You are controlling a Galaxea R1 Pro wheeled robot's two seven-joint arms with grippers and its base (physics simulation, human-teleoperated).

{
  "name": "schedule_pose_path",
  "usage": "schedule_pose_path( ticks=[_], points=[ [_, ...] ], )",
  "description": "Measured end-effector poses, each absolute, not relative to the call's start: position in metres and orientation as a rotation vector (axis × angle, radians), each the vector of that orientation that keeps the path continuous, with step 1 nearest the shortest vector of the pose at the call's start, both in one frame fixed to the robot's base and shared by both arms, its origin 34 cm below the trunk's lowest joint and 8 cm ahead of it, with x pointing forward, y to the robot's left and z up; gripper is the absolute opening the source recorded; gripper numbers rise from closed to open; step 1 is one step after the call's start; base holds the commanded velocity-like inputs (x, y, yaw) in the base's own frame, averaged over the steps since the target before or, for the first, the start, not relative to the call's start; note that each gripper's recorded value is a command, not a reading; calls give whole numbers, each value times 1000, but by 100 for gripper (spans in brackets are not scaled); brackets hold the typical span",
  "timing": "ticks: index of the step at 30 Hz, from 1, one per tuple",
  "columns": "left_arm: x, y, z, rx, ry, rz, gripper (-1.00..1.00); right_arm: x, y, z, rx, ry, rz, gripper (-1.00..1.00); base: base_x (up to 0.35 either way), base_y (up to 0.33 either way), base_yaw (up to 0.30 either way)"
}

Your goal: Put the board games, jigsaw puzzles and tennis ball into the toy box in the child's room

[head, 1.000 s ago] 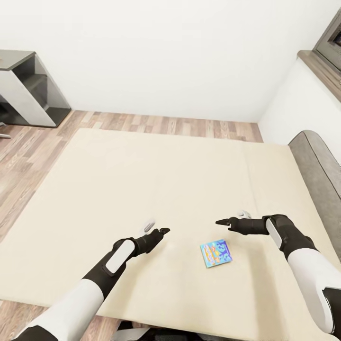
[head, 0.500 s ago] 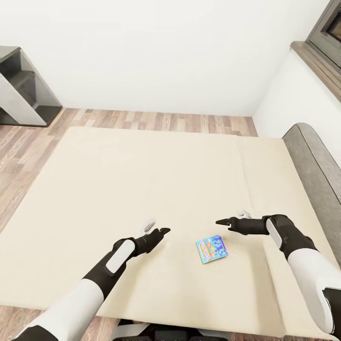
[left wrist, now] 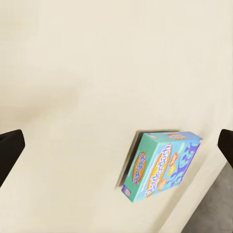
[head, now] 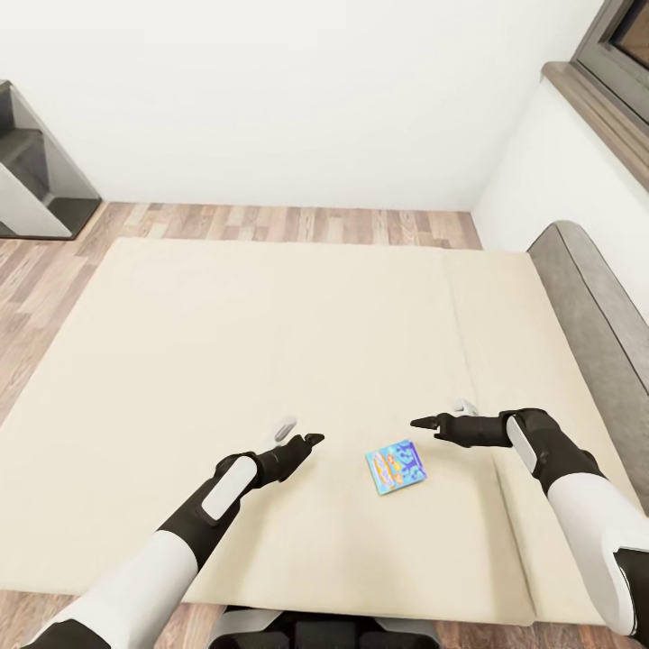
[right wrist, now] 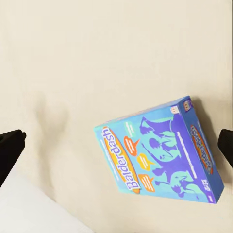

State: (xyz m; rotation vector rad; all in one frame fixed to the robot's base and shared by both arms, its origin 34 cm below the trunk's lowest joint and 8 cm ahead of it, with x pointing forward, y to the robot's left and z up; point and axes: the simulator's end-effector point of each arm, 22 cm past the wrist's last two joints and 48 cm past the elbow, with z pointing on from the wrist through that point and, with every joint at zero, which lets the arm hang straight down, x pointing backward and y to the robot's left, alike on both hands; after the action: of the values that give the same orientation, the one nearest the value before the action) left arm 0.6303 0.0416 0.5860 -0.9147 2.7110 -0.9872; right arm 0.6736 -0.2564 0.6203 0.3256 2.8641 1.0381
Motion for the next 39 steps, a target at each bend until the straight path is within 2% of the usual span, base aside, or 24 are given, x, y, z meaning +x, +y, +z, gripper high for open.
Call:
schedule_pose_path(
  ticks=[39],
  points=[
    [615, 40, 567, -954, 2738, -991, 100, 659, -256, 600, 349, 2896, 1048, 100, 0, 0, -7]
  ],
)
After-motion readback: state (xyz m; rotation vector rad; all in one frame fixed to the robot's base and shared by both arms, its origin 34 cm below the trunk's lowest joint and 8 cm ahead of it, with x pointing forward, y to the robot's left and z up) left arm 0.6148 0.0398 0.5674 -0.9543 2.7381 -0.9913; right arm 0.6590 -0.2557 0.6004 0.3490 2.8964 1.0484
